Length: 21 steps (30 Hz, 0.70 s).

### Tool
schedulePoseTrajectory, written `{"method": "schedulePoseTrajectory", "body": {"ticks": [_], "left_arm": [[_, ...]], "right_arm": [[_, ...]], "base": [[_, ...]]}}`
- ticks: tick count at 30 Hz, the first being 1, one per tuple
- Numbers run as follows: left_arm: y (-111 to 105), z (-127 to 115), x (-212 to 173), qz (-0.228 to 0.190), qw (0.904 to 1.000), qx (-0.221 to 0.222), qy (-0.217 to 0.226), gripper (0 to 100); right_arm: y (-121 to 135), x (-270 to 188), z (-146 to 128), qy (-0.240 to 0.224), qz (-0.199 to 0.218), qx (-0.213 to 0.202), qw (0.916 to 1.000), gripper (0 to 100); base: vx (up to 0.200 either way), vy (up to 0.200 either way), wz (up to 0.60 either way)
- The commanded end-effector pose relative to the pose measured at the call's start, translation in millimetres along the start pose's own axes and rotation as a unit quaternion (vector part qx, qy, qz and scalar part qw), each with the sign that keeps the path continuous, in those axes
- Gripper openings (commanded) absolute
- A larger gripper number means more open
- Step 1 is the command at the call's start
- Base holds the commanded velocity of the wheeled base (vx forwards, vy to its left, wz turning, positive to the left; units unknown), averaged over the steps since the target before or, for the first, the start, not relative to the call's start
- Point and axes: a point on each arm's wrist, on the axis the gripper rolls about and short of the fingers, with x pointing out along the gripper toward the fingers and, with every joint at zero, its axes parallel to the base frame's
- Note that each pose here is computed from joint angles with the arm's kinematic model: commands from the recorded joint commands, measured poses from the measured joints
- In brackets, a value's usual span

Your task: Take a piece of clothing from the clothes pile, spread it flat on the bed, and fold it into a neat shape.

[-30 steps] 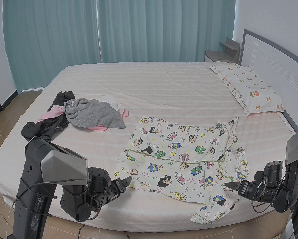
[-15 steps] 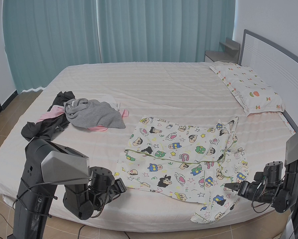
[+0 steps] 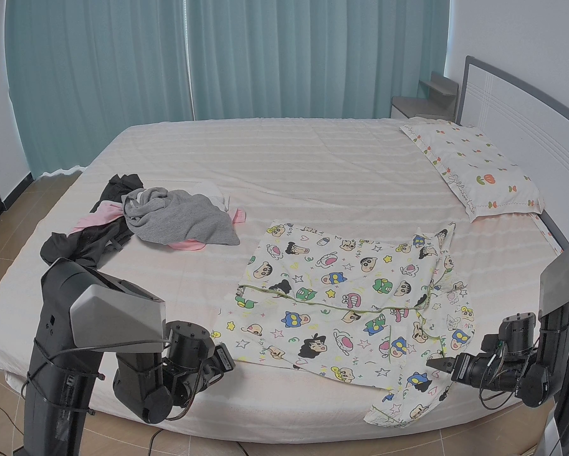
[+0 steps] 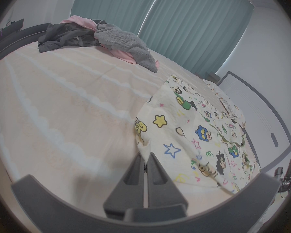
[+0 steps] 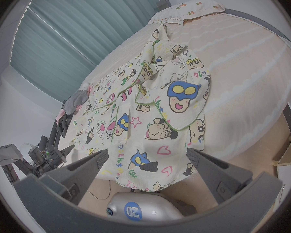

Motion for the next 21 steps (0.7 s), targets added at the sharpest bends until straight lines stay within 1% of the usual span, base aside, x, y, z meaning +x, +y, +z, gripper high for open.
{"method": "schedulePoseTrajectory", "body": {"ticks": [1,3,5,7,9,10,12,14,15,17,21], "left_arm": [[-1.8,4.9,-27.4,-0.004,1.0000,0.006,0.005,0],[-0.9,1.9,-33.8,-0.002,0.9998,0.014,0.013,0],[2.2,-0.4,-37.1,0.004,0.9995,0.023,0.020,0],[5.5,-2.7,-41.1,0.009,0.9988,0.041,0.027,0],[8.0,-5.3,-43.9,0.014,0.9980,0.050,0.034,0],[8.6,-5.8,-44.4,0.015,0.9979,0.052,0.036,0],[10.6,-7.8,-45.4,0.019,0.9971,0.060,0.042,0],[11.8,-8.9,-46.2,0.022,0.9966,0.066,0.045,0],[14.9,-11.4,-48.9,0.026,0.9950,0.080,0.053,0],[16.9,-13.1,-50.6,0.031,0.9934,0.093,0.060,0],[15.7,-10.9,-47.9,0.027,0.9941,0.090,0.054,0]], "right_arm": [[-9.9,2.9,-13.4,0.046,-0.026,-0.022,0.9984,100],[-11.7,1.6,-13.3,0.050,-0.029,-0.035,0.9977,100],[-13.1,1.4,-14.1,0.055,-0.032,-0.038,0.9972,100],[-14.7,1.8,-16.1,0.064,-0.037,-0.057,0.9956,100],[-16.4,1.2,-18.3,0.076,-0.041,-0.081,0.9929,100],[-16.8,1.0,-19.1,0.080,-0.043,-0.085,0.9922,100],[-19.0,0.4,-22.6,0.096,-0.057,-0.109,0.9877,100],[-19.3,0.4,-23.6,0.100,-0.061,-0.117,0.9862,100],[-19.6,1.6,-25.3,0.106,-0.061,-0.131,0.9839,100],[-19.5,3.2,-27.1,0.109,-0.063,-0.140,0.9821,100],[-18.2,6.0,-29.3,0.109,-0.069,-0.152,0.9800,100]], "base": [[0.000,0.000,0.00],[0.000,0.000,0.00],[0.000,0.000,0.00],[0.000,0.000,0.00],[0.000,0.000,0.00],[0.000,0.000,0.00],[0.000,0.000,0.00],[0.000,0.000,0.00],[0.000,0.000,0.00],[0.000,0.000,0.00],[0.000,0.000,0.00]]}}
